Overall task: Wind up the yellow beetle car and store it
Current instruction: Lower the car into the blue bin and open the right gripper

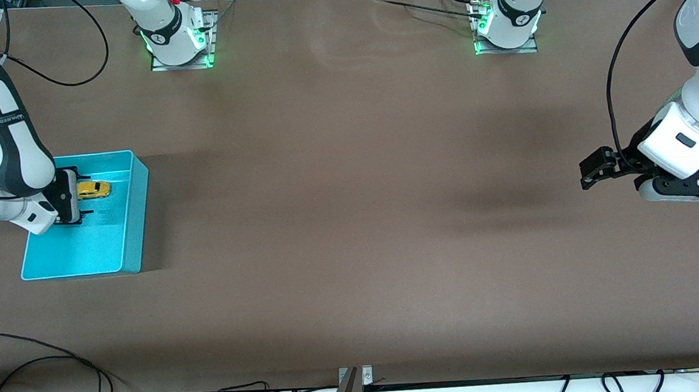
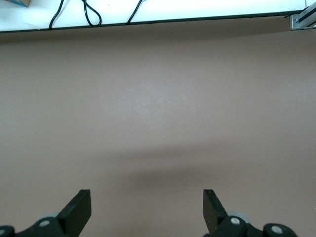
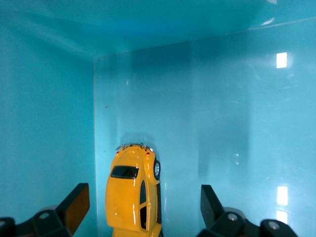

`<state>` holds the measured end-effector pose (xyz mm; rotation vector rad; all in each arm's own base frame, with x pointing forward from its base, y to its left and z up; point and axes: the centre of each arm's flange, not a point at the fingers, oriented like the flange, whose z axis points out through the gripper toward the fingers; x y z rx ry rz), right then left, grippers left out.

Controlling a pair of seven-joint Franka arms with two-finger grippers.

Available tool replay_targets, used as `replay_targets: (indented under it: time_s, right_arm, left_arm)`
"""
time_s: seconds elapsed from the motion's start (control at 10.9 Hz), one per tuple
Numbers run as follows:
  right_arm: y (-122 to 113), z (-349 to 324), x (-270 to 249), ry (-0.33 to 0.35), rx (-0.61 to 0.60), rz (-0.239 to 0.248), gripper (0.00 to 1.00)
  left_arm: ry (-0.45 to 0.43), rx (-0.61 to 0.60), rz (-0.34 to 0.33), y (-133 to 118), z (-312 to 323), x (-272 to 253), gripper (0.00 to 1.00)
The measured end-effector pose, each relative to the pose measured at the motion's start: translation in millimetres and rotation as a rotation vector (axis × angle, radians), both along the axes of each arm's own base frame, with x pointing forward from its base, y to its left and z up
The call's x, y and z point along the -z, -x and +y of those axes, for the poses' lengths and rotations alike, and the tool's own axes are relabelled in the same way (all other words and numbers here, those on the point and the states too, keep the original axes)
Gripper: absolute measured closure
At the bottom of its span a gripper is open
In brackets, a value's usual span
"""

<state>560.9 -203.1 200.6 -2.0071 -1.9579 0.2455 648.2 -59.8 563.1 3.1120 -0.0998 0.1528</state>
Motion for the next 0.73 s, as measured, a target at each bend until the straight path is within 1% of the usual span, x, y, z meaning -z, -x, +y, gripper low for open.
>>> replay_targets:
  time_s: [0.27,0.55,0.73]
  right_arm:
    - [-7,-2,-29,0.040,0.075,-0.036,0.00]
    - [-15,9,-72,0.100,0.207,-0.073,0.00]
    - [-25,34,-99,0.145,0.328,-0.105,0.00]
  left_arm:
    - [0.001,-0.001,-0.005,0,0,-3,0.00]
    - [0.001,-0.001,-0.006,0,1,-3,0.00]
    - [0.001,-0.001,-0.006,0,0,-3,0.00]
